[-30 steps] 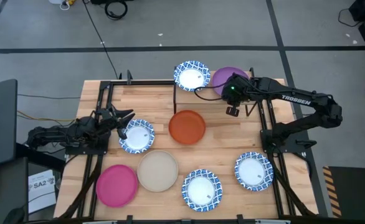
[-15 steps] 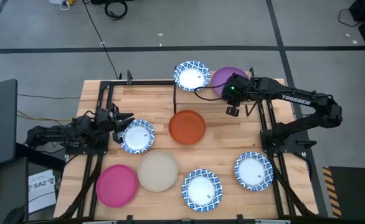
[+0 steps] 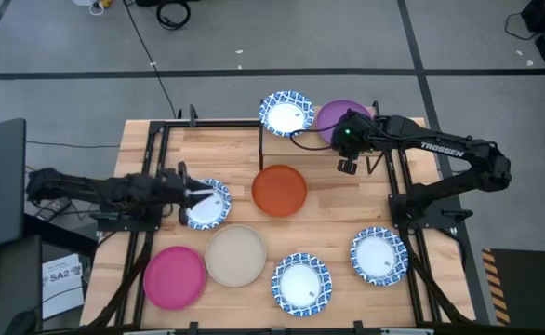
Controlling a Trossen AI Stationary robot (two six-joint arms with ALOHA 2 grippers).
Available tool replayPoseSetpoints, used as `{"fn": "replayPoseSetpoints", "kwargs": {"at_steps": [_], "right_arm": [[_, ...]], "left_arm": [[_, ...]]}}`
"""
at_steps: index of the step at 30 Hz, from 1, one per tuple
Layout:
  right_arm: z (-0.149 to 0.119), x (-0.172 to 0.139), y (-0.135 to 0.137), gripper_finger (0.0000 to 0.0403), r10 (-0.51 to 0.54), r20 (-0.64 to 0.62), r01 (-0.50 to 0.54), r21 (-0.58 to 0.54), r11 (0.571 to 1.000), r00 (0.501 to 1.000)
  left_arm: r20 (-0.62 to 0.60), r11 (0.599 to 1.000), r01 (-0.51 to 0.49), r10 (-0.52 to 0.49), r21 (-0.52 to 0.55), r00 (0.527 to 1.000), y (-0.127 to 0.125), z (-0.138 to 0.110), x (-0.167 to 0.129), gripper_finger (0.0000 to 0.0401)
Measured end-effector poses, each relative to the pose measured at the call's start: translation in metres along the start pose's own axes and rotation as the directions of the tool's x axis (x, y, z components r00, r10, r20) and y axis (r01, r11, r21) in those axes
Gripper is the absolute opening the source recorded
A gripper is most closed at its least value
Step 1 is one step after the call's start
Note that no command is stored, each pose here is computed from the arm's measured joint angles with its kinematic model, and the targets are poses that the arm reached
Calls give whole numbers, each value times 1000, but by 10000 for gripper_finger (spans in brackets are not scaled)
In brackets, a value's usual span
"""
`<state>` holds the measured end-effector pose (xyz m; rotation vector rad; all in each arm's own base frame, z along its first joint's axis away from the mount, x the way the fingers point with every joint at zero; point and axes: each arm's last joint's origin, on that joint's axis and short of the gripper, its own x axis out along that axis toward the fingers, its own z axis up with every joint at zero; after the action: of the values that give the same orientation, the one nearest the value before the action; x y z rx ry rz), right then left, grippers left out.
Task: Place and stack plates onto a shelf
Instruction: Stack the white plate on top of the white plate on the shelf
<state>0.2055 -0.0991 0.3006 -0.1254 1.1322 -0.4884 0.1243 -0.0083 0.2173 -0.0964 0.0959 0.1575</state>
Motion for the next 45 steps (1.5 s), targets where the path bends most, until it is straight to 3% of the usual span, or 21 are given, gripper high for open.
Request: {"fn": "replayPoseSetpoints", "kwargs": {"at_steps": [4, 10, 17, 25, 31, 37, 45], "right_arm": [[0, 0, 0, 113, 0, 0, 0, 0, 1000, 1000], [0, 0, 0, 113, 0, 0, 0, 0, 1000, 1000], [0, 0, 0, 113, 0, 0, 0, 0, 1000, 1000], [0, 0, 0, 113, 0, 1, 0, 0, 1000, 1000], [0, 0, 0, 113, 0, 2, 0, 0, 1000, 1000], [0, 0, 0, 113, -1, 4, 1, 1, 1000, 1000], [1, 0, 0, 113, -2, 7, 2, 2, 1000, 1000]], "left_arm": [[-215, 1000, 30, -30, -3, 976, -11, 6, 5, 103], [-442, 998, 64, -62, -10, 895, -30, 14, 10, 103], [-654, 994, 90, -112, -68, 748, -47, 9, 8, 103], [-789, 981, -50, -122, -190, 603, -53, -8, 9, 105], [-858, 990, -102, -35, -102, 512, -51, -19, 9, 140], [-888, 1000, -9, 17, 14, 459, -53, -29, 15, 183], [-911, 991, 37, 101, 126, 400, -56, -43, 24, 192]]}}
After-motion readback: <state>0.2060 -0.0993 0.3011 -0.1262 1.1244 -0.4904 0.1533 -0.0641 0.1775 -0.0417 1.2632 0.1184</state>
